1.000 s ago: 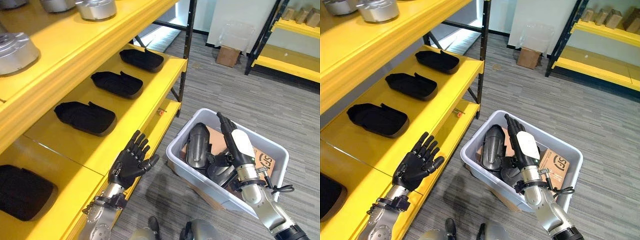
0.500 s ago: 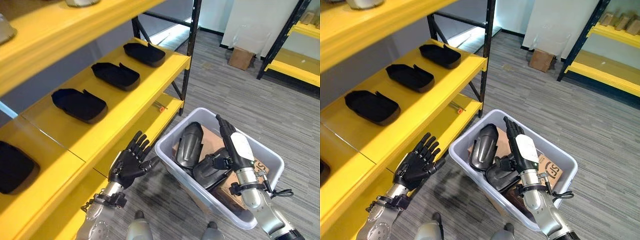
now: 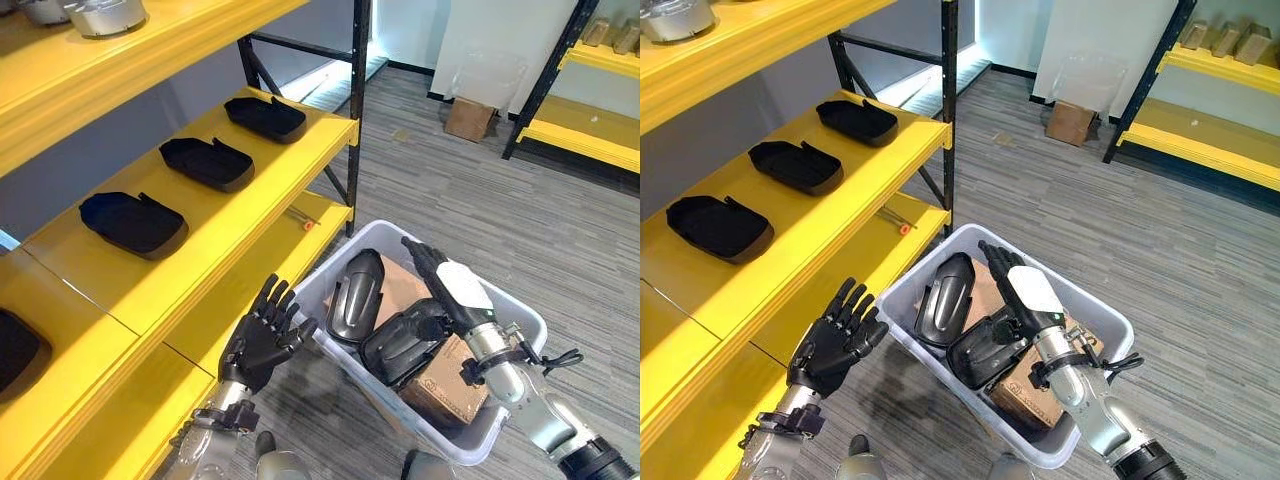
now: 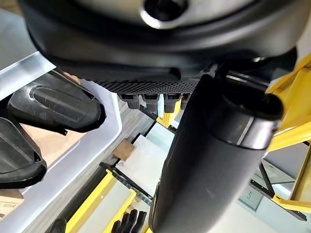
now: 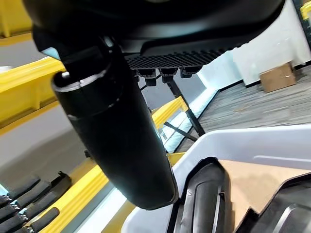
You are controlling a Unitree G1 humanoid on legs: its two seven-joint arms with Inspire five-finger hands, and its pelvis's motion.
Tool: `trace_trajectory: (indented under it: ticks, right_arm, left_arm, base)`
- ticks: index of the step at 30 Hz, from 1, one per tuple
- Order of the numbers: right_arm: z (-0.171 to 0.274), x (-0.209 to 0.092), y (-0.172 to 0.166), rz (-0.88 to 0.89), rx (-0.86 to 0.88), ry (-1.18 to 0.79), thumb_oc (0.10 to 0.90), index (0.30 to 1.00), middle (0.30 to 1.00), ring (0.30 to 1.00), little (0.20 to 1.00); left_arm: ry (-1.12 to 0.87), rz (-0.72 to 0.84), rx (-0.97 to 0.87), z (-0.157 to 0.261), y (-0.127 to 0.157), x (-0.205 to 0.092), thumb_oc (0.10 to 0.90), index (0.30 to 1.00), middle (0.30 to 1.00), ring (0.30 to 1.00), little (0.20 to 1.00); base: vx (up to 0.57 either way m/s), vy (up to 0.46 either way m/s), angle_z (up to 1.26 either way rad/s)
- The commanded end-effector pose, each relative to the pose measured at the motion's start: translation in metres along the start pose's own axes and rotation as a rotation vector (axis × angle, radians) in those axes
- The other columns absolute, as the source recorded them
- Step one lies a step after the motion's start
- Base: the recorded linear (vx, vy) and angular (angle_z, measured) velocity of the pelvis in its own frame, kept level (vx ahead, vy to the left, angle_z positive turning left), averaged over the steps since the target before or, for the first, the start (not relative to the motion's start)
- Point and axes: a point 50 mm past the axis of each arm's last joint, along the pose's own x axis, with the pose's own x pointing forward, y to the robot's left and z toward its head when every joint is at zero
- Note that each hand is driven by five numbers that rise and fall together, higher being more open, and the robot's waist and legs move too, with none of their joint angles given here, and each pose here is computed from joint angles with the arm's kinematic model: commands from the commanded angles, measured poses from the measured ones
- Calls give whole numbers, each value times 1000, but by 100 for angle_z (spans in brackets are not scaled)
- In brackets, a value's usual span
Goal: Move parts from the plastic box to the shelf.
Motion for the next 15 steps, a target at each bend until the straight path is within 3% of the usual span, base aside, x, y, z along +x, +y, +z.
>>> trace_trajectory:
  ticks: [1,15]
  right_arm:
    - [30,28,-35,-202,15,-186,900,1000,1000,1000,1000]
    - [29,25,-30,-131,34,-190,900,1000,1000,1000,1000]
  left_arm:
    - [-207,-163,118,42,-19,22,900,1000,1000,1000,1000]
    - [-202,-188,117,43,-18,24,900,1000,1000,1000,1000]
  base:
    - [45,-65,7]
    - [100,-159,5]
